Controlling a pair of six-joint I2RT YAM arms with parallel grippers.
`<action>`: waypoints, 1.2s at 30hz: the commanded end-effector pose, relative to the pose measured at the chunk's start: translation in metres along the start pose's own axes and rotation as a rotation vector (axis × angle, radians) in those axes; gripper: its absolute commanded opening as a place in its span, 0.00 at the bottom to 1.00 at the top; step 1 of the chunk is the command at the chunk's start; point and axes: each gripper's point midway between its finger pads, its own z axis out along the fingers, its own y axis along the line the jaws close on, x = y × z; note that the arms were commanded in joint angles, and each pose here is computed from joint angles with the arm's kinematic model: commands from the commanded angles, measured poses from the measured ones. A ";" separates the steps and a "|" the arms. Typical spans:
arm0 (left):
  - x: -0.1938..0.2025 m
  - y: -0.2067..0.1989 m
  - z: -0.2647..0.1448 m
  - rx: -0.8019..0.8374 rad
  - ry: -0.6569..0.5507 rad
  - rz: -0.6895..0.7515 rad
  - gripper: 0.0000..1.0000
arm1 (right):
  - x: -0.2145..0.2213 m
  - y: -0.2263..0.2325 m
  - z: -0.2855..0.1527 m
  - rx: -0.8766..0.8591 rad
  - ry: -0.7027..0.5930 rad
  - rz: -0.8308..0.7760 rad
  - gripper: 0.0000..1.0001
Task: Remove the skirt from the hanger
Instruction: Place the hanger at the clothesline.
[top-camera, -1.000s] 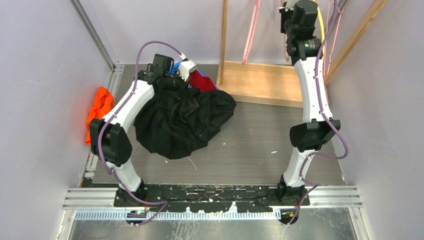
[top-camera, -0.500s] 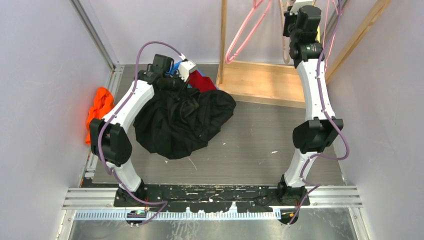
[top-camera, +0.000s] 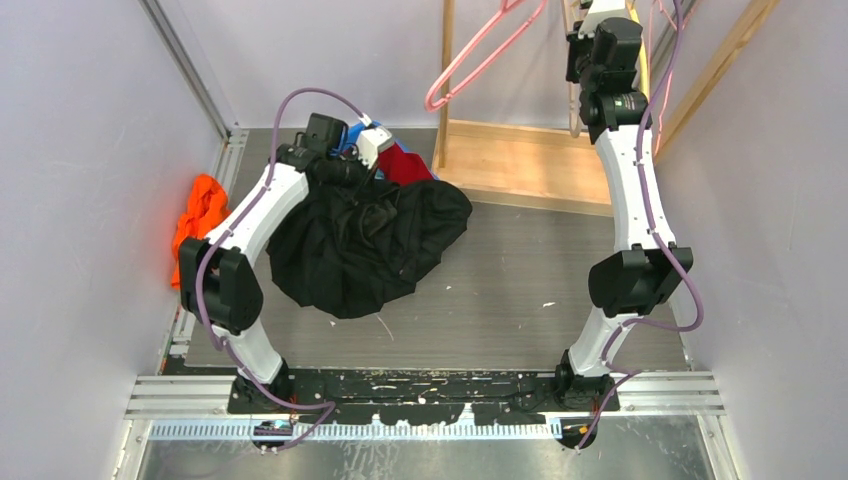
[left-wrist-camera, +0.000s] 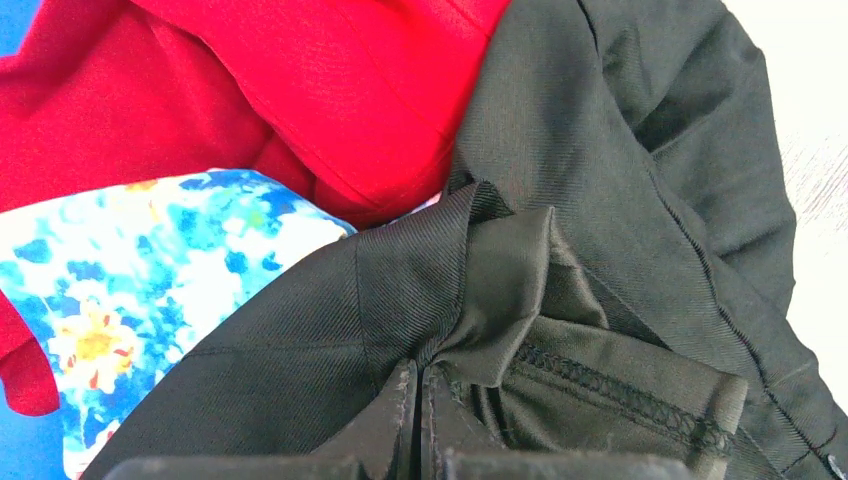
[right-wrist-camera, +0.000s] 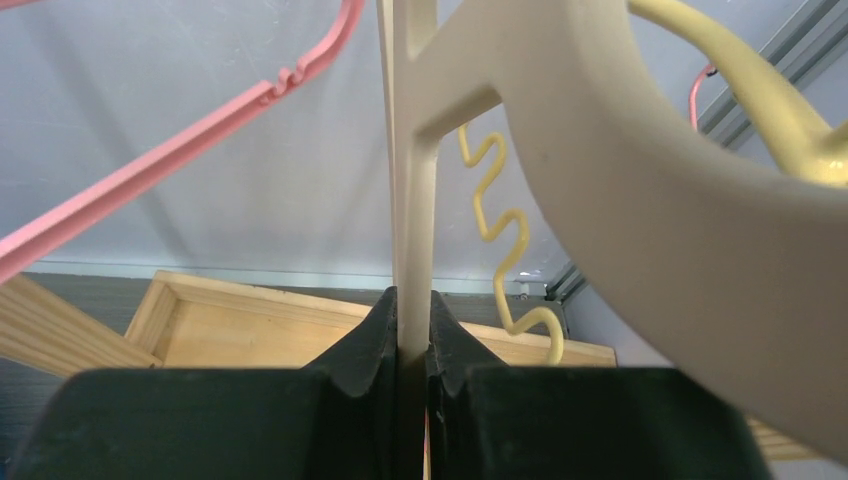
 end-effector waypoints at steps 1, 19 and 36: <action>-0.004 -0.008 -0.020 -0.019 -0.023 0.041 0.00 | 0.014 0.004 0.001 -0.008 0.042 0.022 0.01; -0.013 -0.015 -0.023 0.011 -0.055 0.030 0.00 | -0.015 -0.007 -0.028 -0.007 0.027 -0.072 0.01; -0.006 -0.025 -0.028 0.024 -0.039 0.023 0.00 | -0.049 0.012 -0.016 -0.093 -0.013 0.049 0.01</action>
